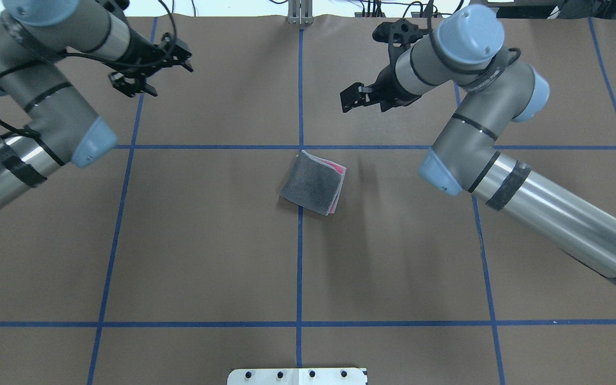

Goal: Fold towel twice with both arms

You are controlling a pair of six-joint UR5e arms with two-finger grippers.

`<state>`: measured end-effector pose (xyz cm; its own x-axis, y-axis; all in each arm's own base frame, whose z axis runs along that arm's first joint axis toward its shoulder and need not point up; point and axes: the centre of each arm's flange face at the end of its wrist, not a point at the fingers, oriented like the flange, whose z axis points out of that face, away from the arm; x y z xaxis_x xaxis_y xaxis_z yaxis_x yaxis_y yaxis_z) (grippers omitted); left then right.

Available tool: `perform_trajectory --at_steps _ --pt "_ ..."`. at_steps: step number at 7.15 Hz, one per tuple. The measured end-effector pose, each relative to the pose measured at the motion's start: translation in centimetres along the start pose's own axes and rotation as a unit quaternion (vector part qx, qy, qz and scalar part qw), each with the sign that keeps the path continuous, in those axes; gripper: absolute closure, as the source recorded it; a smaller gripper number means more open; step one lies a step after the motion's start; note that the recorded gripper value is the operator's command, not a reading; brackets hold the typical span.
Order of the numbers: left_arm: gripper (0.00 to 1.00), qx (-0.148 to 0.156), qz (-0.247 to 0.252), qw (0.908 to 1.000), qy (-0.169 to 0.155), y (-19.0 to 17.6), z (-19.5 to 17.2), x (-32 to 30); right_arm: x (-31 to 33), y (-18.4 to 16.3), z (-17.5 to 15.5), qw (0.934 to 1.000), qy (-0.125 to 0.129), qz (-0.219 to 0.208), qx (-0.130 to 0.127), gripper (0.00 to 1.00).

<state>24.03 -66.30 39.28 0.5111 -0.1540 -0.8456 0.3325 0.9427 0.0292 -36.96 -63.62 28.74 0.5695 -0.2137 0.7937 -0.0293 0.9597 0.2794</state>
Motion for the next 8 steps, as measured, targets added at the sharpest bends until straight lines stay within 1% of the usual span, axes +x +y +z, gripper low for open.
perform_trajectory --at_steps 1,2,3,4,5,6,7,8 --pt "0.0 0.004 0.05 0.9985 -0.022 -2.4 -2.5 -5.5 3.4 -0.8 -2.2 0.999 0.036 -0.015 -0.021 0.01" --pt "0.0 0.0 0.094 0.9946 -0.045 -4.5 -5.2 -10.1 7.1 -1.1 -4.7 0.9963 0.067 -0.036 -0.041 0.01" --pt "0.0 -0.01 0.151 0.9862 -0.067 -6.0 -8.0 -15.1 11.1 -1.0 -7.2 0.992 0.089 -0.063 -0.064 0.01" --pt "0.0 -0.019 0.213 0.9732 -0.086 -6.4 -10.3 -20.8 14.4 0.1 -9.1 0.9886 0.095 -0.084 -0.081 0.01" --pt "0.0 -0.025 0.256 0.9612 -0.099 -6.1 -12.4 -26.0 17.3 2.6 -9.9 0.9869 0.094 -0.093 -0.091 0.01" --pt "0.0 -0.032 0.285 0.9518 -0.109 -5.0 -14.1 -31.0 20.0 5.1 -9.7 0.9861 0.096 -0.091 -0.101 0.01" --pt "0.0 -0.042 0.3 0.9464 -0.113 -3.4 -14.8 -35.0 22.9 6.9 -9.6 0.9858 0.103 -0.076 -0.108 0.01" --pt "0.0 -0.055 0.3 0.9458 -0.112 -1.2 -14.7 -38.2 26.3 7.4 -11.0 0.9865 0.115 -0.045 -0.107 0.01"
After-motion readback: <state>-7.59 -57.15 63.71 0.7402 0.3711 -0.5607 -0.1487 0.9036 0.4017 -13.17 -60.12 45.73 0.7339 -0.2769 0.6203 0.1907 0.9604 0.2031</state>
